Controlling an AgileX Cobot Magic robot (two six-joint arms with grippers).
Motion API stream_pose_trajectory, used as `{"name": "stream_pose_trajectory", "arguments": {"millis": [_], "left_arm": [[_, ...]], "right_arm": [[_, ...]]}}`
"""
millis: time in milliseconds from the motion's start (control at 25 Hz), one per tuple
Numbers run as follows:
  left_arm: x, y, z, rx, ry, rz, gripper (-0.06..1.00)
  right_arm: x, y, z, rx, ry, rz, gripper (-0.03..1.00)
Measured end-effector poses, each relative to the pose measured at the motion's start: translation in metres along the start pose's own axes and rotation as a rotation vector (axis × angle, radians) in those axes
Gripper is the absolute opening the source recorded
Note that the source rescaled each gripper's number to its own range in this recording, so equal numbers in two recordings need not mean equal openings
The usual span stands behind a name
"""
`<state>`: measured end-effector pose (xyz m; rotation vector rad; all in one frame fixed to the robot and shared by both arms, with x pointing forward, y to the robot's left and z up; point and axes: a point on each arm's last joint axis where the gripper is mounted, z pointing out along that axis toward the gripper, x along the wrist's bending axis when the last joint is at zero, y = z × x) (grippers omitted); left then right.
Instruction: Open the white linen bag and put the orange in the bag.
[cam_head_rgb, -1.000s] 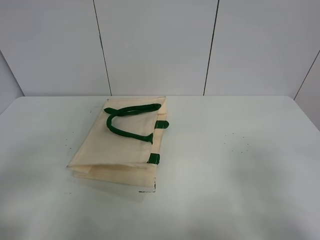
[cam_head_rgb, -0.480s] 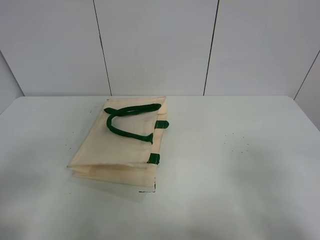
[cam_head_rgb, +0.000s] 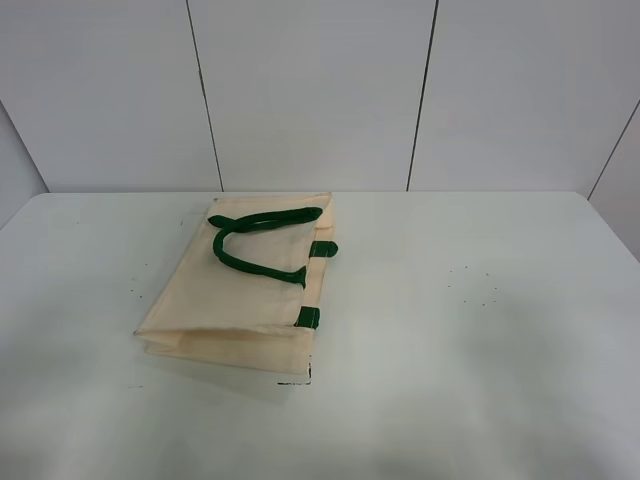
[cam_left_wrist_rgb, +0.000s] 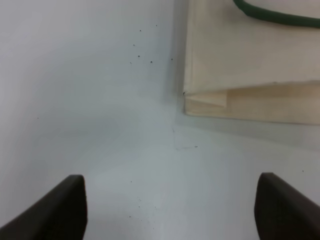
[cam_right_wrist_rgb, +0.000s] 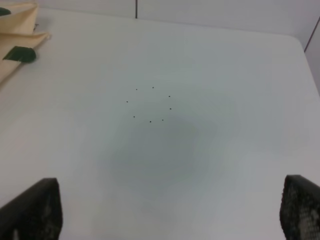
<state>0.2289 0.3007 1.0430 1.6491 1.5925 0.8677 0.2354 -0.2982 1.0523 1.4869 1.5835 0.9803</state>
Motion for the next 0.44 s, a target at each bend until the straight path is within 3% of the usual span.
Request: {"name": "stream_pose_trajectory", "arguments": {"millis": [440], "left_arm": [[0.0000,0.0000,0.0000,0.000,0.000,0.000,0.92]], "right_arm": [[-0.0001,0.0000,0.0000,0.000,-0.001,0.000,1.00]]}}
